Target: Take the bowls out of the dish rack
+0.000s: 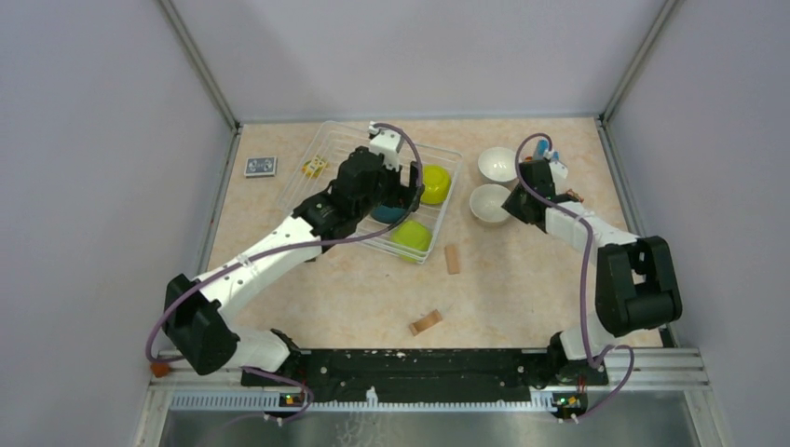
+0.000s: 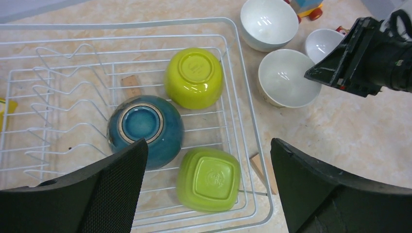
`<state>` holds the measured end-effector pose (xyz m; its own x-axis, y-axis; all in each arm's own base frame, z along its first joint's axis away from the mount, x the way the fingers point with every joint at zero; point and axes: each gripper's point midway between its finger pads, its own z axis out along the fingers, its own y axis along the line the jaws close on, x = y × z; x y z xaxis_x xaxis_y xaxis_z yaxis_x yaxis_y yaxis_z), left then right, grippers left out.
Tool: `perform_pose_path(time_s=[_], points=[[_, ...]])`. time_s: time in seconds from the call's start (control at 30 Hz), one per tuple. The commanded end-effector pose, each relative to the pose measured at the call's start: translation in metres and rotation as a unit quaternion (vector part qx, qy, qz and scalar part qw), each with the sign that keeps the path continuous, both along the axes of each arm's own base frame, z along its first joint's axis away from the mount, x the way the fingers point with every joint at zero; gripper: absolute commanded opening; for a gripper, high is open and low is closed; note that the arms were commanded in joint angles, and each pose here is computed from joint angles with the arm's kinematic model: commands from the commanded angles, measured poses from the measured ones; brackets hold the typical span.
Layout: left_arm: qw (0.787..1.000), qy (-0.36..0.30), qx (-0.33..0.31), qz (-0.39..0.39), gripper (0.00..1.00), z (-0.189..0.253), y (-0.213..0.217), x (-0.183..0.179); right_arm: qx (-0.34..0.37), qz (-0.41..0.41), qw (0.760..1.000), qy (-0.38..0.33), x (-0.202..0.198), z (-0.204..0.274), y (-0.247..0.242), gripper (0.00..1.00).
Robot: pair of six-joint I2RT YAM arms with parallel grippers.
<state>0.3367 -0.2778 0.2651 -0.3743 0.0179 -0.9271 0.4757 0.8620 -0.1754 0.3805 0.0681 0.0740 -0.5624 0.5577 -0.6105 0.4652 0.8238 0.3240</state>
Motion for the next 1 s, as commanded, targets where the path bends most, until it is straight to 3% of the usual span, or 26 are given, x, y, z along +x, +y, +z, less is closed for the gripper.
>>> perform_pose_path(time_s=[0.0, 0.3, 0.6, 0.8, 0.97], points=[[0.999, -0.011, 0.042, 0.03, 0.99, 0.011, 0.009, 0.015, 0.005, 0.032, 0.997, -0.074, 0.037, 0.046, 0.01, 0.35], [0.994, 0.015, 0.078, 0.07, 0.99, -0.015, 0.015, 0.036, -0.014, 0.087, 0.99, -0.11, 0.017, 0.067, 0.011, 0.55], [0.996, 0.039, 0.03, 0.068, 0.96, -0.032, 0.021, 0.04, -0.043, 0.131, 0.979, -0.151, 0.002, 0.103, 0.01, 0.63], [0.994, 0.058, 0.029, 0.084, 0.88, -0.047, 0.033, 0.032, 0.001, 0.247, 0.946, -0.208, -0.012, 0.132, 0.056, 0.66], [0.992, 0.071, -0.046, 0.089, 0.77, -0.049, 0.057, 0.023, -0.008, 0.319, 0.923, -0.217, -0.015, 0.146, 0.107, 0.65]])
